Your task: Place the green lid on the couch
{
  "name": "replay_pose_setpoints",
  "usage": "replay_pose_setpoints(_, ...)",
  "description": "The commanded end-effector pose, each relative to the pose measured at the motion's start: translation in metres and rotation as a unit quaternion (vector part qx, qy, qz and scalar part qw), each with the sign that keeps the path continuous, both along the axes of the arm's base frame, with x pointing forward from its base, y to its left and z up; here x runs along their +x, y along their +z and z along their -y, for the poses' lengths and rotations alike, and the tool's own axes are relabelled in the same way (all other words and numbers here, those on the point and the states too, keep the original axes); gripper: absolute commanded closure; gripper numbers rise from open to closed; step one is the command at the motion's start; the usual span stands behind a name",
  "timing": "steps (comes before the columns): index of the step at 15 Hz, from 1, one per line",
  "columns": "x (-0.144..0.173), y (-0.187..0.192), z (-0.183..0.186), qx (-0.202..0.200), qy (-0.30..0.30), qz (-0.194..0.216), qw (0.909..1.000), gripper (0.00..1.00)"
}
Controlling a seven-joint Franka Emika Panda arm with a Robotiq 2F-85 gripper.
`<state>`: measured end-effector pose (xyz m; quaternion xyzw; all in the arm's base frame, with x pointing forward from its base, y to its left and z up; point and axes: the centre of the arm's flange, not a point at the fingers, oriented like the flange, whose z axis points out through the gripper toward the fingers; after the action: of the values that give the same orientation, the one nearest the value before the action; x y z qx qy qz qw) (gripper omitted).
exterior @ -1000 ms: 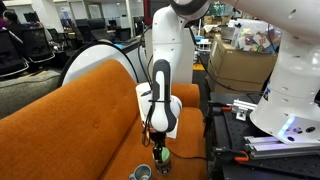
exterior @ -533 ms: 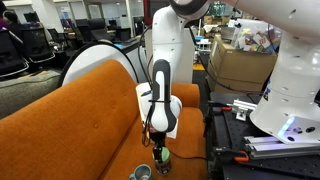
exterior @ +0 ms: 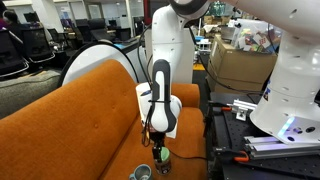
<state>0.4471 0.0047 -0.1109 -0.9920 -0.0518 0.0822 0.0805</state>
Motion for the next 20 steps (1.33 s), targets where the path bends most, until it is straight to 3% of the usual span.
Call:
replay_pose_setpoints(1,-0.0019,0.0094,0.0019,-0.011,0.013,0.008,0.9998,0.29)
replay_pose_setpoints(15,-0.0011,0.0135,0.0010,-0.020,0.022,0.008,0.9995,0.30)
replay_pose_setpoints(16,-0.0010,0.0128,0.0013,-0.019,0.021,0.008,0.9996,0.08)
replay_pose_setpoints(17,-0.0007,0.0121,0.0015,-0.019,0.020,0.007,0.9996,0.01)
replay_pose_setpoints(20,-0.0007,0.0122,0.0007,-0.021,0.019,0.006,0.9996,0.00)
